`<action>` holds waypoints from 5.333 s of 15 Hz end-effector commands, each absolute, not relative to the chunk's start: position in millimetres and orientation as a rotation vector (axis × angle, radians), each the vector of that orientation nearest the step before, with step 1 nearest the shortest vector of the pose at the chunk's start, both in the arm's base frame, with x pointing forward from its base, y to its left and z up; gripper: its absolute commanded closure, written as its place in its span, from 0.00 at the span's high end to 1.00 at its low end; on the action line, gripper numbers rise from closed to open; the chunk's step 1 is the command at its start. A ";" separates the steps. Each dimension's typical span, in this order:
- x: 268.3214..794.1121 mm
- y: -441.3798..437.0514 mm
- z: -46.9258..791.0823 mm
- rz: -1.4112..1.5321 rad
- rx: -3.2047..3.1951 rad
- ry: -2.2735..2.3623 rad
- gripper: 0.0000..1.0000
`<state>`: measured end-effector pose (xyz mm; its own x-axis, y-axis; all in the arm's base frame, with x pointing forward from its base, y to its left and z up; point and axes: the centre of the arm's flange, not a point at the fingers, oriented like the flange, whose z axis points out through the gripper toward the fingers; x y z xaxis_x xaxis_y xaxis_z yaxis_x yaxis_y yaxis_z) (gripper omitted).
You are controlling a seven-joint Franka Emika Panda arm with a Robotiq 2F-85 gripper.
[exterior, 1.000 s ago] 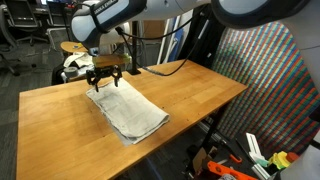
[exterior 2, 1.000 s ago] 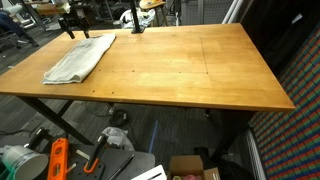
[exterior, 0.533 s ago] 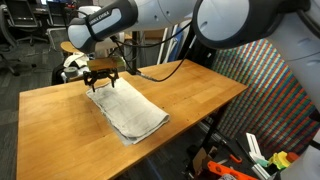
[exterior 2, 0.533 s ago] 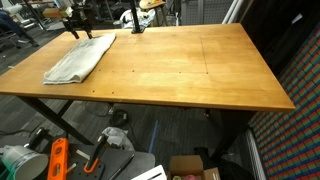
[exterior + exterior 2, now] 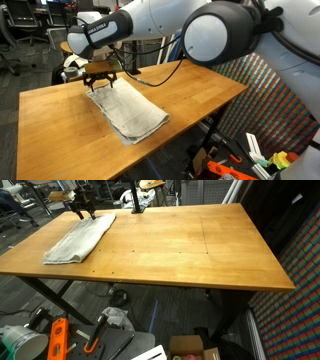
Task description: Fold the towel in half from right to left
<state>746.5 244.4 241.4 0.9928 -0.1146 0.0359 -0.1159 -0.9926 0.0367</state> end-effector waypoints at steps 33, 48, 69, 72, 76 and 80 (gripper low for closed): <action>741.2 201.0 261.8 0.238 3.105 -0.302 1.00; 635.9 150.9 254.8 -0.145 3.084 0.552 1.00; 473.9 96.0 244.9 -0.205 3.197 0.589 1.00; 464.2 92.9 243.0 -0.184 3.181 0.559 1.00; 453.6 81.2 235.1 -0.199 3.173 0.466 1.00; 444.6 69.2 225.7 -0.158 3.187 0.360 1.00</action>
